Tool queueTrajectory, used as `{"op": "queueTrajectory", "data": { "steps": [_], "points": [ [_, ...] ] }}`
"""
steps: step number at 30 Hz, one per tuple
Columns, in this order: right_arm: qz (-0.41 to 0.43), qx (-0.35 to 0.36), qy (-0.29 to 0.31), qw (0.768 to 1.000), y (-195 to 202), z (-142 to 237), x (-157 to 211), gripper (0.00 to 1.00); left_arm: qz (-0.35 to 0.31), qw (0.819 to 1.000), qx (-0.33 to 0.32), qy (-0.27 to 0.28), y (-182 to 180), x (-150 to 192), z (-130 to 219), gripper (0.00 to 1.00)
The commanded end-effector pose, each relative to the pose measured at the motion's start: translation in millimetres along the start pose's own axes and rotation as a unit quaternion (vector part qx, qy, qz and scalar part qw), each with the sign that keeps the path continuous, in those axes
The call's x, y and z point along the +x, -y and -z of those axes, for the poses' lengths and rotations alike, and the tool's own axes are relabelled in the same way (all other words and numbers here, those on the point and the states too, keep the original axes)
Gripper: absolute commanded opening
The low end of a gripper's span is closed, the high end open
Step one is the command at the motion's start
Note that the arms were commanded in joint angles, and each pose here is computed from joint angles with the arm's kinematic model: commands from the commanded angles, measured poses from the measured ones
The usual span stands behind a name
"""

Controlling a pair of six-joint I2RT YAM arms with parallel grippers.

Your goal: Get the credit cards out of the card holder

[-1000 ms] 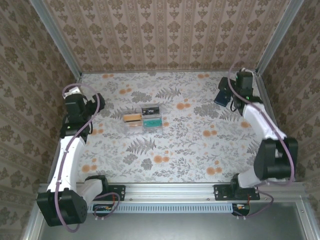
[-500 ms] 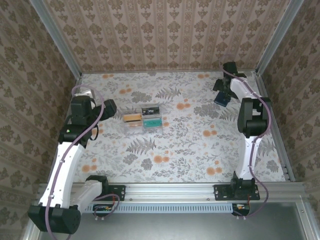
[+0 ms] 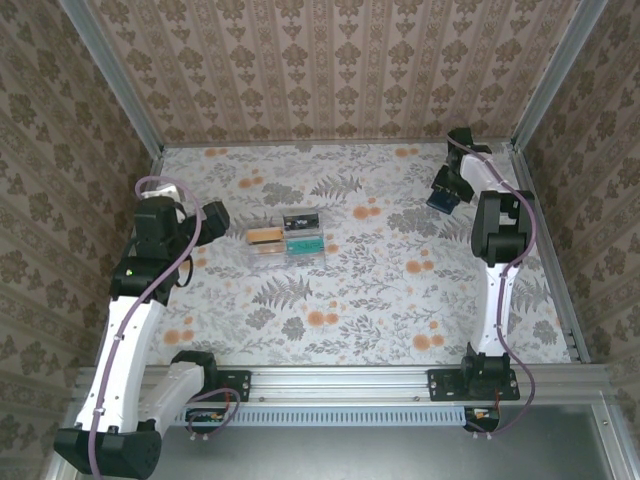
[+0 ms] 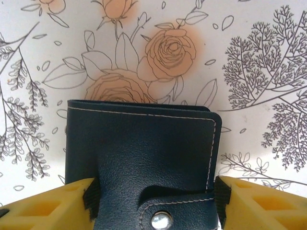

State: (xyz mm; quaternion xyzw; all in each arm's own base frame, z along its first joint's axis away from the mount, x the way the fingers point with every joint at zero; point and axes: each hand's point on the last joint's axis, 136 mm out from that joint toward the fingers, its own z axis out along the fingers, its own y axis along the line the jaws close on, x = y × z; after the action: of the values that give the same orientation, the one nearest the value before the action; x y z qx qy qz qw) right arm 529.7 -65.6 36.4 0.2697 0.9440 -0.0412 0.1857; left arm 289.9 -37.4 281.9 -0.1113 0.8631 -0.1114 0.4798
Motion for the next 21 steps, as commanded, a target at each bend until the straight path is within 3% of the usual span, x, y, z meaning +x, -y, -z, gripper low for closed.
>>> {"op": "queueTrajectory", "data": {
  "steps": [1,9,21],
  "points": [
    [0.019,-0.015,-0.039,0.999,-4,14,34,0.63,0.007,1.0,0.008,0.018,5,-11,4,1.0],
    [0.056,-0.045,-0.056,0.996,-20,47,101,0.61,0.009,1.0,0.027,0.003,14,-7,-13,1.0],
    [0.18,-0.083,-0.09,0.976,-50,98,252,0.6,0.029,0.997,0.056,-0.041,26,10,-31,1.0]
  ]
}}
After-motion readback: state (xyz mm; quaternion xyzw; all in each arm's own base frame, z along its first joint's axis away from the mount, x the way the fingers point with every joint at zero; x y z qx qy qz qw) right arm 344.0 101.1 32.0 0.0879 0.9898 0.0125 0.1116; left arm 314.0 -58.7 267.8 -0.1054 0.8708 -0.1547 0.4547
